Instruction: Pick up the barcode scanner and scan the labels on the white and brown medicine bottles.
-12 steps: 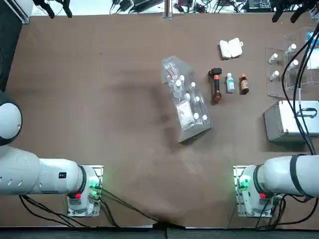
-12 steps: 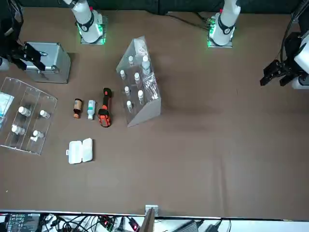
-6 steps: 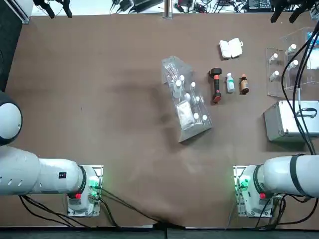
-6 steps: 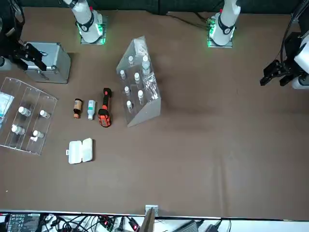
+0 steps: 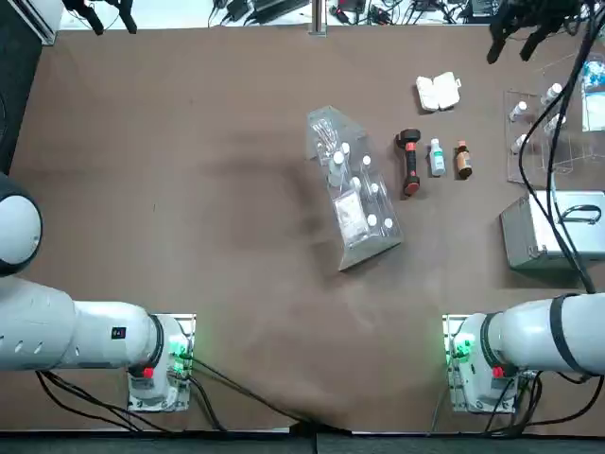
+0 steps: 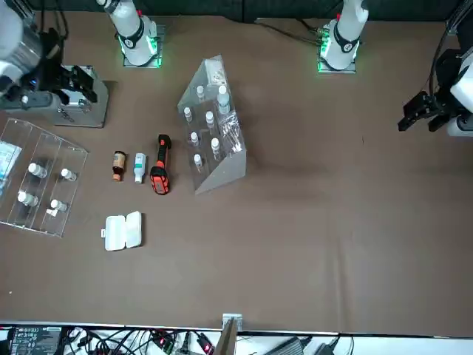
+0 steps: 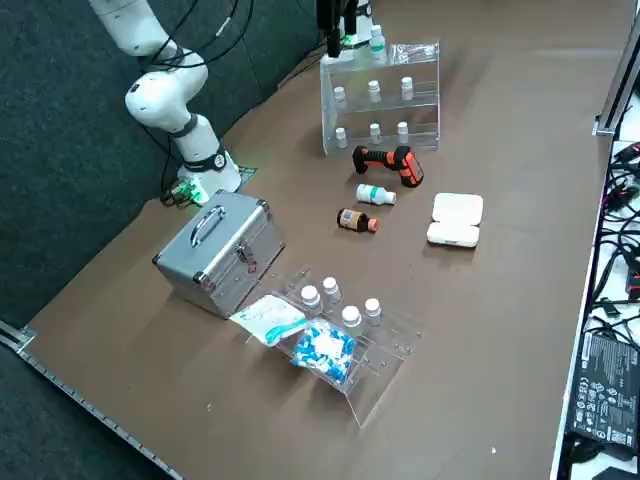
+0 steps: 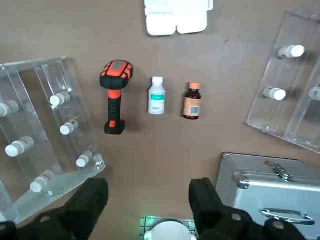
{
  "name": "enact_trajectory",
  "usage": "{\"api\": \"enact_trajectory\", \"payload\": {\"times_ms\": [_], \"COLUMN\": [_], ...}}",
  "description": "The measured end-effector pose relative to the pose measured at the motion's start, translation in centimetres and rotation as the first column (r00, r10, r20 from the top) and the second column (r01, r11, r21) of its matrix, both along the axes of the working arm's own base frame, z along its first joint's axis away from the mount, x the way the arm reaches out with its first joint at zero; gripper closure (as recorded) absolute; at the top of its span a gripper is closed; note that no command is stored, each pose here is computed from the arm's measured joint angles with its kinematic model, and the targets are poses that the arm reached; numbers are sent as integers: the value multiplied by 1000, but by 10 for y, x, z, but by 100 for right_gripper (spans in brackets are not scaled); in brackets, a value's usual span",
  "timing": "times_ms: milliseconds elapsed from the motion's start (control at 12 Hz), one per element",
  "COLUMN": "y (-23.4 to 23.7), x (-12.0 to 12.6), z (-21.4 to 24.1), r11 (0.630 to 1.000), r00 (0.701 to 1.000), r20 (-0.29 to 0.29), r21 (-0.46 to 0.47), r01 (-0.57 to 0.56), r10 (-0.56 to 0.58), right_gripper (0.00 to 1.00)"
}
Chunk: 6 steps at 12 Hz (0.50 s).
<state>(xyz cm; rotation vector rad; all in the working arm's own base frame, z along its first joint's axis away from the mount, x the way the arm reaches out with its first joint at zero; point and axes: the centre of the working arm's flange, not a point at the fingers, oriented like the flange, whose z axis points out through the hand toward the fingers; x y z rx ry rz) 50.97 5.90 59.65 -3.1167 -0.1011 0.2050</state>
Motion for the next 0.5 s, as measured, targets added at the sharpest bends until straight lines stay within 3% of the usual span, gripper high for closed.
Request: {"api": "enact_trajectory", "payload": {"times_ms": [500], "y": [42], "x": [3], "z": [-76], "r11": [997], "r00": [997], "r20": [-9], "r21": [-1], "r01": [-73], "r10": [73], "right_gripper": [0]}}
